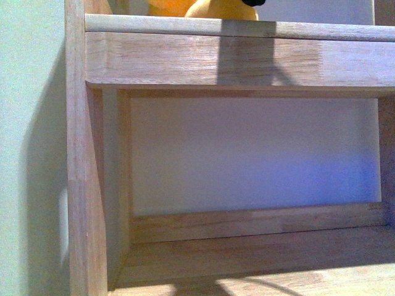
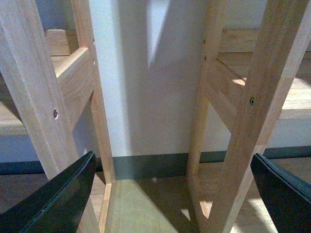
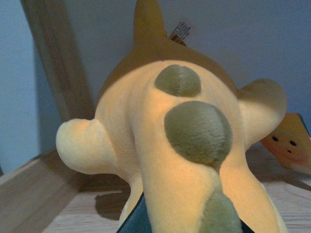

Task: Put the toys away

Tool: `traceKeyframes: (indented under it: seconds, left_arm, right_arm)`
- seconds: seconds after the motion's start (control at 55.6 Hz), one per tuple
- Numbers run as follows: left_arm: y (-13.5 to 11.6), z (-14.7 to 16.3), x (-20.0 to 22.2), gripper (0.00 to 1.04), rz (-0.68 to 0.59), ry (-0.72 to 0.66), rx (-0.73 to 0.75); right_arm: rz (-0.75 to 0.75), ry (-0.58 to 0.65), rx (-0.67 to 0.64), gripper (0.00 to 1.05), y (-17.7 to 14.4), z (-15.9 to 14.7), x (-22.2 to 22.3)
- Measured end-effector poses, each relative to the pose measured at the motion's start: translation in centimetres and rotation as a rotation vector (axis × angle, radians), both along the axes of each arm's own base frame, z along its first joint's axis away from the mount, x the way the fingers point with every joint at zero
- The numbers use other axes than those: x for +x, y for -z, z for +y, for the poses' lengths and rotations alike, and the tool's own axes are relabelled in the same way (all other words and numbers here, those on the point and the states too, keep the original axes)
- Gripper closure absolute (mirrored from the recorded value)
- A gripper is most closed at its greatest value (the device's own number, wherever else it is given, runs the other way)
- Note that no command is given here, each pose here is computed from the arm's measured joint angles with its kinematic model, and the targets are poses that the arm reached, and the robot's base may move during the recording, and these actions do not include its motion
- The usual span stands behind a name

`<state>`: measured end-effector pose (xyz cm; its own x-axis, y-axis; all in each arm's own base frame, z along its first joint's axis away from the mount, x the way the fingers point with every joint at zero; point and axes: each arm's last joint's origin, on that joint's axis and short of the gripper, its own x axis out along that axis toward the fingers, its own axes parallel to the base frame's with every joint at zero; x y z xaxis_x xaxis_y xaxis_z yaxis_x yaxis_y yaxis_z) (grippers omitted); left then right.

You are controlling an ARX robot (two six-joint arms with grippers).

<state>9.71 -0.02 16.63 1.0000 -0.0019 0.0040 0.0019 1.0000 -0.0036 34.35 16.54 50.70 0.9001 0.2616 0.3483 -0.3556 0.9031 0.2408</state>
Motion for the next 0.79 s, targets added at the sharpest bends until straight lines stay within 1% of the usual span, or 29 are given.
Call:
traceKeyframes:
  seconds: [0.126, 0.198, 0.36, 0.54, 0.647, 0.683, 0.791]
  left_arm:
    - [0.0, 0.0, 0.0, 0.06, 0.0, 0.0, 0.0]
    - [0.0, 0.0, 0.0, 0.06, 0.0, 0.0, 0.0]
    - [0.0, 0.0, 0.0, 0.06, 0.0, 0.0, 0.0]
    - [0.0, 0.0, 0.0, 0.06, 0.0, 0.0, 0.0]
    - [0.0, 0.0, 0.0, 0.06, 0.0, 0.0, 0.0]
    - [0.0, 0.0, 0.0, 0.06, 0.0, 0.0, 0.0]
    - [0.0, 0.0, 0.0, 0.06, 0.0, 0.0, 0.0]
  right_arm:
    - [0.01, -0.03, 0.024, 0.98, 0.2, 1.8, 0.2]
    - [0.016, -0.042, 0.034, 0.98, 0.4, 2.4, 0.2]
    - [0.03, -0.063, 0.075, 0.98, 0.4, 2.6, 0.2]
    - [0.036, -0.059, 0.074, 0.98, 0.5, 2.6, 0.2]
    - [0.036, -0.054, 0.074, 0.81, 0.5, 2.5, 0.2]
    - [0.035, -0.054, 0.074, 0.78, 0.5, 2.4, 0.3]
    - [0.028, -0.047, 0.077, 0.62, 0.4, 2.2, 0.3]
